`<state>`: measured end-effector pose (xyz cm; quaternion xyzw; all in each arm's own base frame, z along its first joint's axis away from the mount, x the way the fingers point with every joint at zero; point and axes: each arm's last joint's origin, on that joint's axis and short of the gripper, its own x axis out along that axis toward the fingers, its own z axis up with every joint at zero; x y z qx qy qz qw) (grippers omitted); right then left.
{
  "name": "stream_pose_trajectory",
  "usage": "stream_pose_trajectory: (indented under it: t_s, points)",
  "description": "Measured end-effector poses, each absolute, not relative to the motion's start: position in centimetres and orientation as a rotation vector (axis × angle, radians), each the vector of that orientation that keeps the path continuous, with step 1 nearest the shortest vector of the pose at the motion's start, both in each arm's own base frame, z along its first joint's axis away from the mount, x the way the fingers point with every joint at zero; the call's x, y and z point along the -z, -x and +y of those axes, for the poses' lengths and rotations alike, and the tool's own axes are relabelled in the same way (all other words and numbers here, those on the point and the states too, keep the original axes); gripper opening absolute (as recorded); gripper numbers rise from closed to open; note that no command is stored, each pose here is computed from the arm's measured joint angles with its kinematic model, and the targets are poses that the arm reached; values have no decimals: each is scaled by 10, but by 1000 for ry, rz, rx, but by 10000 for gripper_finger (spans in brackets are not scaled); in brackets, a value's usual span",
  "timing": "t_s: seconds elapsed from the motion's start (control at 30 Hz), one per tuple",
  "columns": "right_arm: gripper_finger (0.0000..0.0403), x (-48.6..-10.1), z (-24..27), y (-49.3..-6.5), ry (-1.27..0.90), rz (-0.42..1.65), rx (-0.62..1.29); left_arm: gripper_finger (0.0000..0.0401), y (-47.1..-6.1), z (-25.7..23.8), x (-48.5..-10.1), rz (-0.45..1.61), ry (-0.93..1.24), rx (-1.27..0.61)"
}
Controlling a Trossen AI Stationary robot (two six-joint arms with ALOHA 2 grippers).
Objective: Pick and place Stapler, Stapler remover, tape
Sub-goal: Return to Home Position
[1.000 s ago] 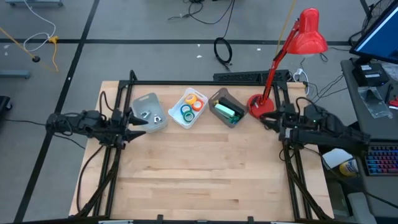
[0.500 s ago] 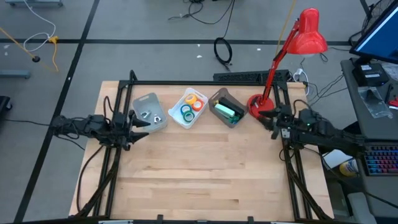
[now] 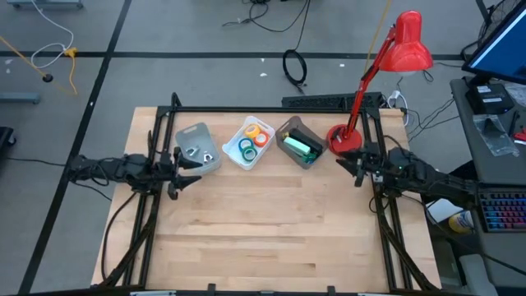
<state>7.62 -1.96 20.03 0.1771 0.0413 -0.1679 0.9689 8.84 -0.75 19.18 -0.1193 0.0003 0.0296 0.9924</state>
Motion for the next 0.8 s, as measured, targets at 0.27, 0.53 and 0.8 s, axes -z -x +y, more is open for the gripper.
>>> stream_pose_trajectory:
  t_s: [0.27, 0.53, 0.8]
  points:
    - [160, -194, -19, -75, -386, 149, 354, 237, -89, -3, -189, 18, 211, -115]
    - [160, -194, -20, -75, -387, 143, 361, 237, -97, -5, -172, -35, 235, -19]
    - [160, -185, -23, -77, -381, 140, 461, 237, -97, -5, -171, -31, 233, -23]
